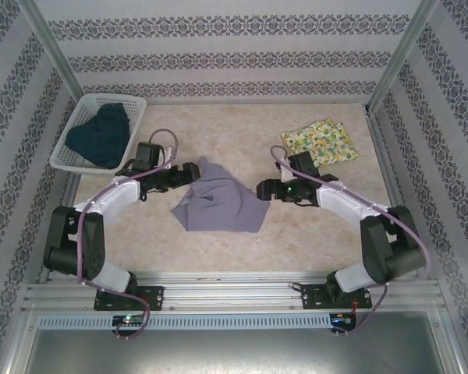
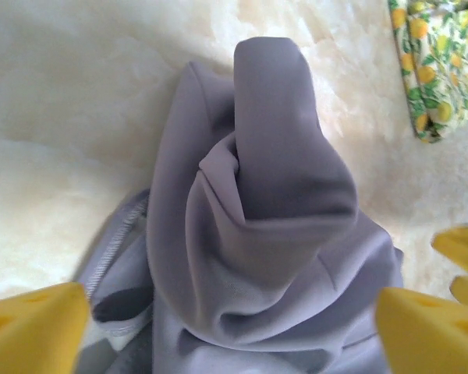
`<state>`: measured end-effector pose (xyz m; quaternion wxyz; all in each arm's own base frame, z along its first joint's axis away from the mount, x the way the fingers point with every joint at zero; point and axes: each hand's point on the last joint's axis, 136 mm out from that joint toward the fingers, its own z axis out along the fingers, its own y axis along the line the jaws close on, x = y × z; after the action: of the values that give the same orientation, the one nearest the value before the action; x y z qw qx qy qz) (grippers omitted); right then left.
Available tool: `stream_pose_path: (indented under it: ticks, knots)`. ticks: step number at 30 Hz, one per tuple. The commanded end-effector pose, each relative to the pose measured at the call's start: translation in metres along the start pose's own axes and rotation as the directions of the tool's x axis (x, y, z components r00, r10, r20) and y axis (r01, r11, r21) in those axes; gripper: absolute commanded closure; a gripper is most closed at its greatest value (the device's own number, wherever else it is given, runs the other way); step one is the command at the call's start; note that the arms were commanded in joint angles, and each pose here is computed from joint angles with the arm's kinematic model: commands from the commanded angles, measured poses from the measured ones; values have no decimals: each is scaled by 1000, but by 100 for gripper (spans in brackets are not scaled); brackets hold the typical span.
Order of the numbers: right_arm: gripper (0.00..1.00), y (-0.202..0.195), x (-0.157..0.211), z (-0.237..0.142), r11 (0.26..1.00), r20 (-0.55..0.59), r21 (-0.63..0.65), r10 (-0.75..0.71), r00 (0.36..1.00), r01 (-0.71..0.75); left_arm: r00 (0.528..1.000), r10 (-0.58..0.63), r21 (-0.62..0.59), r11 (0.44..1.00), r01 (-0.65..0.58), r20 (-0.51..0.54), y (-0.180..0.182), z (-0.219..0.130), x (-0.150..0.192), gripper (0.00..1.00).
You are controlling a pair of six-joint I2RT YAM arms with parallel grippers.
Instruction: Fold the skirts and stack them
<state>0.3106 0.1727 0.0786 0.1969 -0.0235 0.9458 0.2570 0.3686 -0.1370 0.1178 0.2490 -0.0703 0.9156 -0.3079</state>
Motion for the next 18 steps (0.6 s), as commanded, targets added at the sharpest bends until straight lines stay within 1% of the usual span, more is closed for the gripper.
stream_pose_path:
  ticks: [1, 2, 3, 4, 5, 7, 9, 12, 14, 15, 18]
  knots:
    - [19, -13, 27, -5, 980, -16, 73, 186, 982, -184, 983, 96, -122, 989, -77, 154, 0, -42, -33, 0]
    - [21, -15, 30, -4, 977, -16, 97, 193, 981, -190, 972, 97, -150, 987, -66, 212, 1, -53, -46, 0]
    - [24, -16, 32, -2, 974, -22, 113, 198, 980, -194, 967, 99, -156, 986, -63, 234, 0, -60, -56, 0]
    - [24, -13, 32, 1, 974, -29, 109, 203, 979, -199, 970, 104, -162, 984, -69, 219, 0, -60, -61, 0]
    - [24, -8, 32, 5, 972, -37, 101, 219, 975, -214, 976, 128, -166, 981, -98, 178, -3, -57, -65, 0]
    - [25, 2, 28, 15, 966, -41, 83, 248, 968, -244, 985, 165, -130, 979, -156, 55, -10, -41, -65, 0]
    - [25, 8, 25, 26, 956, -35, 90, 282, 959, -278, 978, 201, -98, 974, -206, -62, -16, -26, -66, 0]
    - [25, -1, 28, 38, 939, -14, 183, 297, 955, -290, 939, 295, -99, 944, -315, -177, -21, -9, -64, 0]
    - [26, -13, 31, 43, 923, -8, 244, 309, 951, -298, 909, 330, -103, 925, -365, -253, -19, 3, -60, 0]
    - [28, -15, 29, 44, 920, -6, 256, 310, 951, -298, 896, 331, -98, 923, -373, -295, -18, 10, -57, 2]
    - [32, -14, 22, 46, 927, 6, 266, 273, 962, -265, 854, 344, -35, 921, -387, -390, -25, 31, -48, 13]
